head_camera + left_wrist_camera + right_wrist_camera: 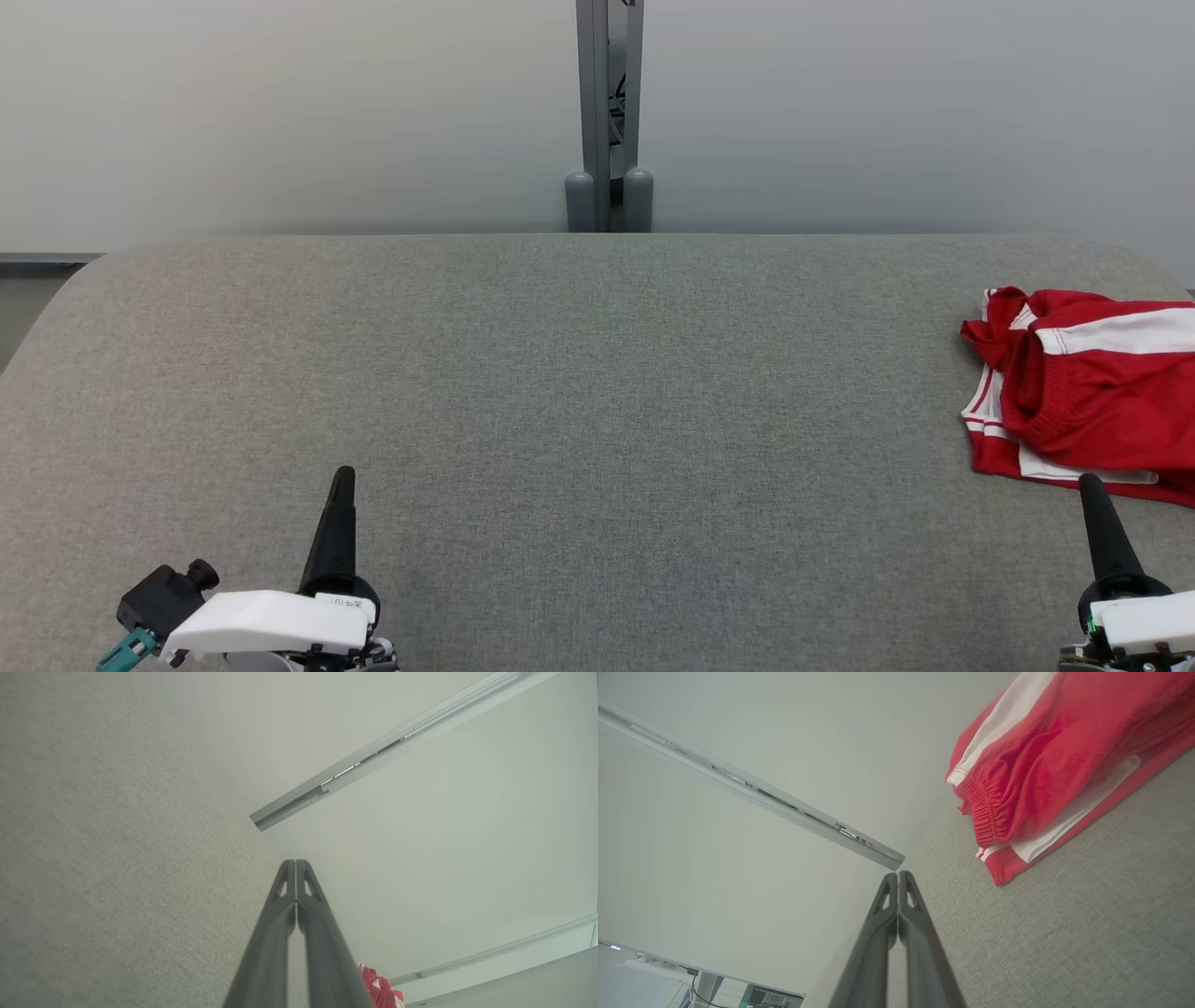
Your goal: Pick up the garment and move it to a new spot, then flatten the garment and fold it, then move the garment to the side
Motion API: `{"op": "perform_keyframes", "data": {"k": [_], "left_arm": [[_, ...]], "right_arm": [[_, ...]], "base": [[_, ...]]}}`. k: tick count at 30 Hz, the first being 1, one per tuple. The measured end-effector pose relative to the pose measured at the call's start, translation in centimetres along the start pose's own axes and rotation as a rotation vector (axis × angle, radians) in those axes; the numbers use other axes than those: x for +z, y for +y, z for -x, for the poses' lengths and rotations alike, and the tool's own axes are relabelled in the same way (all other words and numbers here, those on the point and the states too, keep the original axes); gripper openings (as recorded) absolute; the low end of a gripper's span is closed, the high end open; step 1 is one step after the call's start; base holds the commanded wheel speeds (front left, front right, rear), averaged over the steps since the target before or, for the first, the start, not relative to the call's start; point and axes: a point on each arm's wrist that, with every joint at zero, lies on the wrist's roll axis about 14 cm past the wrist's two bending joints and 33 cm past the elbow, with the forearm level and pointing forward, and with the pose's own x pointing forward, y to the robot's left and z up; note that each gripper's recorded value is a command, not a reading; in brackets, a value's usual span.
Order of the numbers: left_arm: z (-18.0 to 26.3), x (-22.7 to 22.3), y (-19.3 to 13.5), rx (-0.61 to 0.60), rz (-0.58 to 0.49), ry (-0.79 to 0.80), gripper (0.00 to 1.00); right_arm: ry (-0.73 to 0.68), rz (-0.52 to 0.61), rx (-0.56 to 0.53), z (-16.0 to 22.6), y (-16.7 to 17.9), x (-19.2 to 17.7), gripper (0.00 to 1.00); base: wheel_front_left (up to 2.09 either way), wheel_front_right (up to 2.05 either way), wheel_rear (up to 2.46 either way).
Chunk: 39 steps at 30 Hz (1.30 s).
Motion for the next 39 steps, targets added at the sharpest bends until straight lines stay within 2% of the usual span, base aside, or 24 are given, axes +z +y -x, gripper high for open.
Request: {"op": "perform_keyframes", "data": {"k": [22, 39], "left_arm": [[-0.9, -0.4, -1.3, -0.035, 0.198, 0.031, 0.00], [-1.3, -0.7, -2.0, -0.057, 0.314, 0.050, 0.00]], "right_arm": [[-0.022, -0.234, 0.004, 0.6, -0.6, 1.6, 0.00], [-0.039, -0.370, 0.020, 1.0, -0.8, 2.7, 0.00]], "base": [[0.00, 0.00, 0.00], [0.00, 0.00, 0.00]]}}
